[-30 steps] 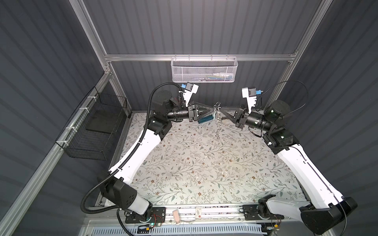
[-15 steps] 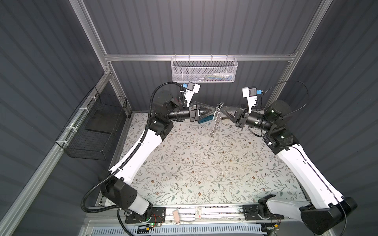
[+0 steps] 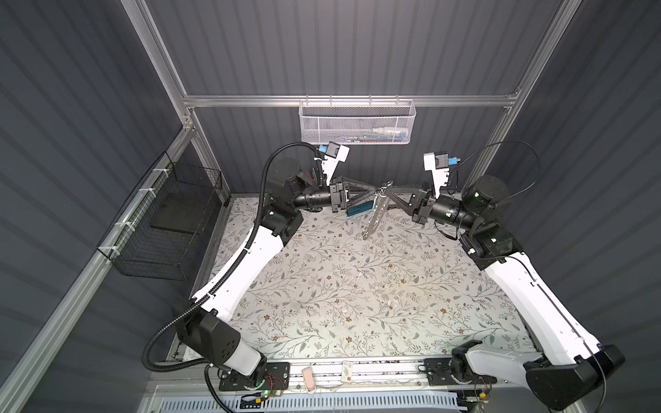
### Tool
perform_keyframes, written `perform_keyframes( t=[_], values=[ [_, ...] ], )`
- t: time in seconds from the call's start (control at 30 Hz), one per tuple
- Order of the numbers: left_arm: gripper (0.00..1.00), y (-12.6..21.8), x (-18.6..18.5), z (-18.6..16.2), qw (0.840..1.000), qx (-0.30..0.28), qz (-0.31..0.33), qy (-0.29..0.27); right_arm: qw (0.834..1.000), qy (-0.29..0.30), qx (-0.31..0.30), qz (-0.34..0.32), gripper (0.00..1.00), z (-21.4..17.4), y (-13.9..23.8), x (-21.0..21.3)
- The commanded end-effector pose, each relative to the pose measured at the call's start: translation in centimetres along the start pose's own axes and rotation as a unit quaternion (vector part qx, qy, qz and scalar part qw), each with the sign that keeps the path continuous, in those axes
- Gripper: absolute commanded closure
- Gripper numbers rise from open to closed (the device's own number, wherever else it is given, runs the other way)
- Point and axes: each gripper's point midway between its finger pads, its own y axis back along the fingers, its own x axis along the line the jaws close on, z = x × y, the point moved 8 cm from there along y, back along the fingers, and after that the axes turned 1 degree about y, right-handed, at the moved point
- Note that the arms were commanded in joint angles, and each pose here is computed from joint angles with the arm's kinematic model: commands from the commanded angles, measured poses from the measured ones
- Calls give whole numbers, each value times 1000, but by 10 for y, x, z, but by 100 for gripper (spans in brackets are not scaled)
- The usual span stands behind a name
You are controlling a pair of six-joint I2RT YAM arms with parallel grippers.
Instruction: Put the keys on the keyring
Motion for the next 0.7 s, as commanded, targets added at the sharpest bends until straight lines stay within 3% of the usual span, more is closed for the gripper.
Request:
perform_keyframes(
  t=[0.0, 0.67],
  values=[
    [85, -3, -1, 1, 1000, 4, -15, -6, 1000, 15, -6, 11, 100, 3, 2, 7],
    [92, -5, -5, 2, 1000, 7, -26, -9, 1000, 11, 0, 11, 100, -1, -1, 5]
  ],
)
